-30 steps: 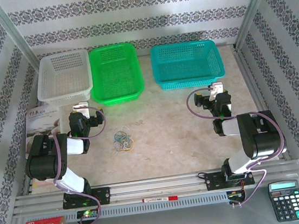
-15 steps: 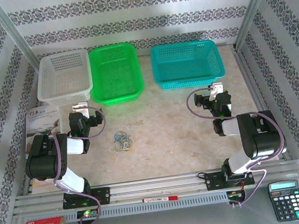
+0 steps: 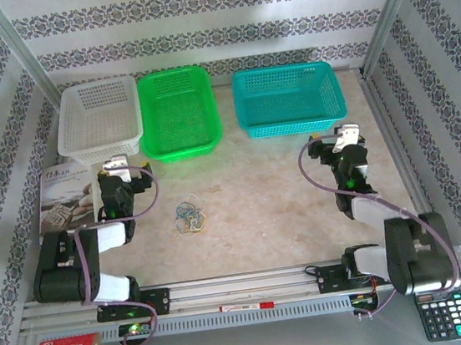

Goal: Untangle the cables

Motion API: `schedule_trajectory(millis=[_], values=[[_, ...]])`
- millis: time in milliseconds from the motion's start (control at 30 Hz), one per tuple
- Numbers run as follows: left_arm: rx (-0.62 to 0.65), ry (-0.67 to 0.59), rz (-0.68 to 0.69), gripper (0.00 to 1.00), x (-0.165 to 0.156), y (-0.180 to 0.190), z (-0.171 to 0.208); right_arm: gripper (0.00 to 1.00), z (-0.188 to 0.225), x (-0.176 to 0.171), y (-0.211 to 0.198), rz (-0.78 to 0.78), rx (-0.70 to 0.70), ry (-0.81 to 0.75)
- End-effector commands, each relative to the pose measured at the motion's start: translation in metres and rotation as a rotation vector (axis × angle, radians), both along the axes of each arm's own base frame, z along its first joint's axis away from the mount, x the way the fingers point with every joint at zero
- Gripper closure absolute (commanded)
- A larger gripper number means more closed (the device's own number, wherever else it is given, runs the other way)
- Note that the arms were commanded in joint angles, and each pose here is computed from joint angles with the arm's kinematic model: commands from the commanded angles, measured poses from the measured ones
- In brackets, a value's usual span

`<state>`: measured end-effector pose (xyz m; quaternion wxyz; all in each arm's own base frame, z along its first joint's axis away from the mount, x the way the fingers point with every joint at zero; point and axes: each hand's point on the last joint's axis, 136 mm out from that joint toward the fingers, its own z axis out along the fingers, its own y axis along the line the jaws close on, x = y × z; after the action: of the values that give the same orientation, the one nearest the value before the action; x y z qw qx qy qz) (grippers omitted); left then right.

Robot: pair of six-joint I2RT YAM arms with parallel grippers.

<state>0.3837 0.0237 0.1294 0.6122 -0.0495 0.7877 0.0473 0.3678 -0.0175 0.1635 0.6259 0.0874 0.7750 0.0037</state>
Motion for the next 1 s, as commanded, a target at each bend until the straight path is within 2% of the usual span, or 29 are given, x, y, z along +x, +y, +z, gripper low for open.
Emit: schedule_trajectory(millis=[0, 67, 100, 233, 400, 533, 667, 867, 967], values=[[-0.022, 0.006, 0.099, 0.00, -0.006, 0.016, 0.012, 0.02, 0.002, -0.010, -0.019, -0.157, 0.194, 0.056], [-0.070, -0.006, 0.165, 0.00, -0.012, 0.025, 0.023, 0.02, 0.007, -0.020, -0.026, -0.241, 0.367, 0.026], [-0.102, -0.012, 0.181, 0.01, -0.015, 0.026, 0.031, 0.02, 0.014, -0.023, -0.025, -0.236, 0.443, -0.004], [-0.276, 0.010, 0.199, 0.00, -0.027, 0.020, 0.056, 0.02, 0.051, -0.028, 0.013, 0.015, 0.588, -0.100], [-0.480, 0.106, 0.066, 0.00, -0.040, -0.015, 0.073, 0.11, 0.072, -0.048, 0.074, 0.321, 0.666, -0.032], [-0.627, 0.197, -0.044, 0.00, -0.055, -0.047, 0.073, 0.19, 0.055, -0.071, 0.129, 0.506, 0.619, 0.174], [-0.683, 0.288, -0.130, 0.00, -0.076, -0.078, 0.064, 0.26, 0.016, -0.101, 0.188, 0.643, 0.524, 0.384], [-0.641, 0.371, -0.197, 0.00, -0.102, -0.114, 0.051, 0.40, -0.037, -0.137, 0.263, 0.770, 0.433, 0.587], [-0.618, 0.384, -0.179, 0.00, -0.104, -0.119, 0.044, 0.49, -0.046, -0.148, 0.302, 0.847, 0.401, 0.625]])
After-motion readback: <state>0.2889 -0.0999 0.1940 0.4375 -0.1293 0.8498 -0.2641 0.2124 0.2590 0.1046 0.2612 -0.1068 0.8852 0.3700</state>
